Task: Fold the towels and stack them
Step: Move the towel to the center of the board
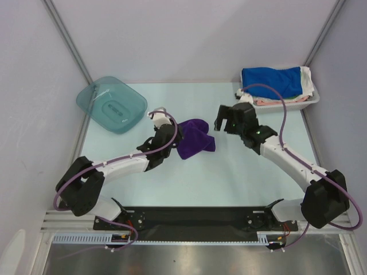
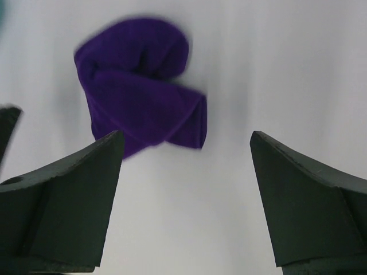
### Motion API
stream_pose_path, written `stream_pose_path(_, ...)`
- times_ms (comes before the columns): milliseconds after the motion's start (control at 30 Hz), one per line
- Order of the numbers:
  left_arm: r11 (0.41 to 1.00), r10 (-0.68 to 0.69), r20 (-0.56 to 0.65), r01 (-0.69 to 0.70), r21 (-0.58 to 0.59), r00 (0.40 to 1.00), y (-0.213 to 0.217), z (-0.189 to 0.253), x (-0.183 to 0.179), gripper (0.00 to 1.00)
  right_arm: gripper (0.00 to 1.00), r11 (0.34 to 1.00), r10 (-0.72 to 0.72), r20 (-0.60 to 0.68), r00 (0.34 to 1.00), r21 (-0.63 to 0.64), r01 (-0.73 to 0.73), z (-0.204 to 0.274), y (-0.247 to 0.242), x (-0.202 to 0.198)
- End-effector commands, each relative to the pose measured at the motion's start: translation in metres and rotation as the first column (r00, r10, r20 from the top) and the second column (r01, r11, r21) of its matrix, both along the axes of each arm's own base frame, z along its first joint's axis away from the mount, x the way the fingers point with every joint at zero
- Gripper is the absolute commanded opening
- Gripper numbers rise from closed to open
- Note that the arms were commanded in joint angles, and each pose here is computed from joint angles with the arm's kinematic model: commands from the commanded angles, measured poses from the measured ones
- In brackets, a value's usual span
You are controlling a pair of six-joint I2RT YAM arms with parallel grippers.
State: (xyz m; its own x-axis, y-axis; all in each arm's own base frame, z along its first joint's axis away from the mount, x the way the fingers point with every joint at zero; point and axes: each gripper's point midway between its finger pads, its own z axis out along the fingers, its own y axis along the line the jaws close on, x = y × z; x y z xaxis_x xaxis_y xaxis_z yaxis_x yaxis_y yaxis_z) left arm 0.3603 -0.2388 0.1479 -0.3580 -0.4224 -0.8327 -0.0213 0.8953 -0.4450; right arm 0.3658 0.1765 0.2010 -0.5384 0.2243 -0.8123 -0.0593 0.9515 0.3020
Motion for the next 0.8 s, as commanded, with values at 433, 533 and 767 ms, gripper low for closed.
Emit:
stream_pose_path(433, 0.991, 0.083, -0.091, -0.092, -0.094, 0.992, 0.080, -0.004, -0.021, 0.41, 0.51, 0.942, 0.271, -0.132, 0.954, -0.170, -0.291, -0.105, 0.163, -0.071)
stream_pose_path(533, 0.990, 0.083, -0.075, -0.091, -0.109, 0.994, 0.089, 0.002, -0.028, 0.42, 0.50, 0.924, 0.295, -0.142, 0.945, -0.208, -0.319, -0.117, 0.183, -0.069)
stream_pose_path(767, 0.991, 0.069, -0.067, -0.076, -0.109, 0.995, 0.097, 0.003, -0.037, 0.41, 0.51, 0.909, 0.296, -0.164, 0.941, -0.255, -0.330, -0.143, 0.201, -0.067)
